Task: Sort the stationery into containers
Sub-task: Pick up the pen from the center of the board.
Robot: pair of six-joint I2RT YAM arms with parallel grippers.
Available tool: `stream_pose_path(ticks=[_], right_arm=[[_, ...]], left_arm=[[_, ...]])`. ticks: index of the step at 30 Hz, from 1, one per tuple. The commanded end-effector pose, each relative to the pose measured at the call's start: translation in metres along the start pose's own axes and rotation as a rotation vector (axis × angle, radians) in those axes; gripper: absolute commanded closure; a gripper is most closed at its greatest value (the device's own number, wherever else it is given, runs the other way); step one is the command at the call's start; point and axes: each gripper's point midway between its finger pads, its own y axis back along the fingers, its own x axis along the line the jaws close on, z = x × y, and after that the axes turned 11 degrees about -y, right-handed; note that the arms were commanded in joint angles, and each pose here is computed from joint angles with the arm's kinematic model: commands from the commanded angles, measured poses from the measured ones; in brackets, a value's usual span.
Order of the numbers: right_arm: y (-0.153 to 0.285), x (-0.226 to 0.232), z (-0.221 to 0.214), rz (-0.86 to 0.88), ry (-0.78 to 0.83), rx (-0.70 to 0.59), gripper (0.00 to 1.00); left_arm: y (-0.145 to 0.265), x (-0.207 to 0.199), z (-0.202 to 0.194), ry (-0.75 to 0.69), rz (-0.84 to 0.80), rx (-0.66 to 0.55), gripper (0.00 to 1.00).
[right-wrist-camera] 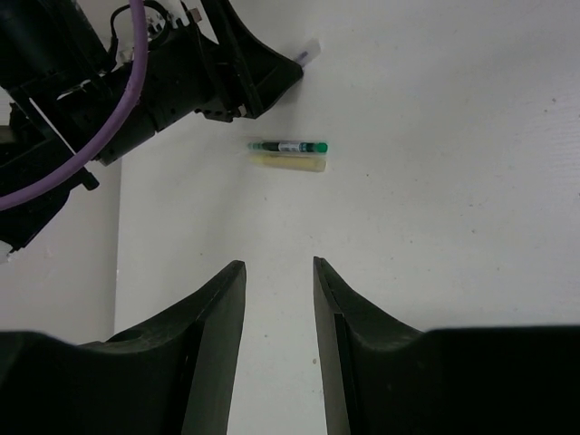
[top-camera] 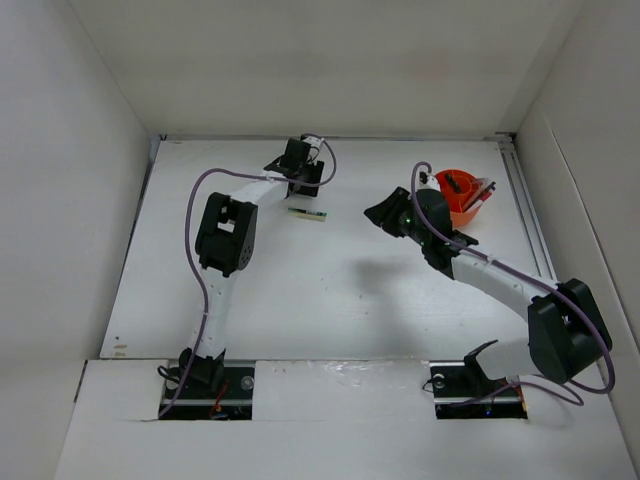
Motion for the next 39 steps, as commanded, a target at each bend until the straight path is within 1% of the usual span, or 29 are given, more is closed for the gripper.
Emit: stream_pose_path(ticks=[1,4,5,9,10,11,13,14,16,17,18,21,22,23,25,26,27,30,31,32,34,36,37,38,39], right_arm=[[0.0,0.02,0.011,0.074,-0.005,-0.033,0.58],[-0.003,0.017,0.01,0.064,-0.005,-0.028,0.58],[-0.003,0.017,0.01,0.064,-0.005,-0.028,0.58],[-0.003,0.017,0.008,0.069,-0.004,-0.02,0.58],[-0.003,0.016,0.01,0.063,-0.005,-0.029,0.58],[-0.003,0.016,0.01,0.063,-0.005,-0.029,0.58],[-0.005,0.012,0.01,0.056,-0.008,-0.024,0.58],[-0.005,0.012,0.01,0.056,-0.008,-0.024,0.58],[-0.005,0.011,0.012,0.05,-0.008,-0.035,0.58],[-0.005,0.011,0.012,0.05,-0.008,-0.035,0.58],[-0.007,0.009,0.009,0.046,-0.008,-0.023,0.58],[-0.007,0.014,0.01,0.059,0.002,-0.018,0.58],[-0.009,0.011,0.008,0.051,0.002,-0.013,0.58],[-0.011,0.007,0.006,0.041,0.001,-0.007,0.58],[-0.013,0.011,0.004,0.055,0.002,0.013,0.57],[-0.013,0.013,0.005,0.063,0.002,0.008,0.57],[-0.013,0.013,0.005,0.063,0.014,0.008,0.57],[-0.016,0.011,-0.002,0.069,0.015,0.038,0.57],[-0.015,0.013,-0.005,0.073,0.018,0.045,0.57],[-0.016,0.013,-0.005,0.074,0.029,0.045,0.57],[-0.016,0.015,-0.004,0.083,0.029,0.04,0.56],[-0.017,0.018,-0.007,0.094,0.03,0.06,0.55],[-0.016,0.02,-0.007,0.107,0.04,0.063,0.55],[-0.016,0.022,-0.011,0.112,0.043,0.072,0.53],[-0.016,0.021,-0.01,0.107,0.043,0.064,0.51]], left_arm=[[0.003,0.001,0.001,0.024,0.025,0.023,0.51],[-0.001,-0.001,-0.013,0.034,0.022,0.047,0.51],[-0.001,-0.001,-0.011,0.034,0.023,0.038,0.51],[-0.004,-0.003,-0.022,0.043,0.022,0.054,0.53],[-0.004,-0.003,-0.022,0.043,0.022,0.054,0.58],[-0.007,-0.004,-0.029,0.042,0.02,0.072,0.59],[-0.007,-0.004,-0.029,0.042,0.02,0.073,0.65],[-0.004,-0.003,-0.022,0.043,0.022,0.052,0.71],[-0.005,-0.002,-0.026,0.052,0.032,0.061,0.77],[-0.002,-0.001,-0.018,0.053,0.034,0.039,0.79],[-0.003,0.001,-0.024,0.052,0.045,0.052,0.84],[-0.001,0.006,-0.02,0.062,0.077,0.032,0.9],[0.002,0.007,-0.011,0.064,0.079,0.006,0.93],[0.001,0.009,-0.015,0.063,0.089,0.011,0.94],[0.008,0.013,-0.001,0.067,0.109,-0.036,0.97],[0.008,0.015,-0.005,0.067,0.119,-0.026,0.98],[0.015,0.017,0.008,0.07,0.123,-0.059,1.0],[0.029,0.021,0.023,0.074,0.139,-0.102,1.0],[0.041,0.023,0.039,0.089,0.143,-0.149,1.0],[0.046,0.02,0.038,0.087,0.124,-0.15,1.0],[0.066,0.018,0.058,0.117,0.103,-0.207,1.0],[0.077,0.01,0.061,0.136,0.06,-0.234,1.0],[0.091,0.006,0.067,0.163,0.036,-0.273,1.0],[0.103,0.004,0.082,0.175,0.014,-0.319,1.0],[0.105,-0.005,0.07,0.183,-0.026,-0.304,1.0]])
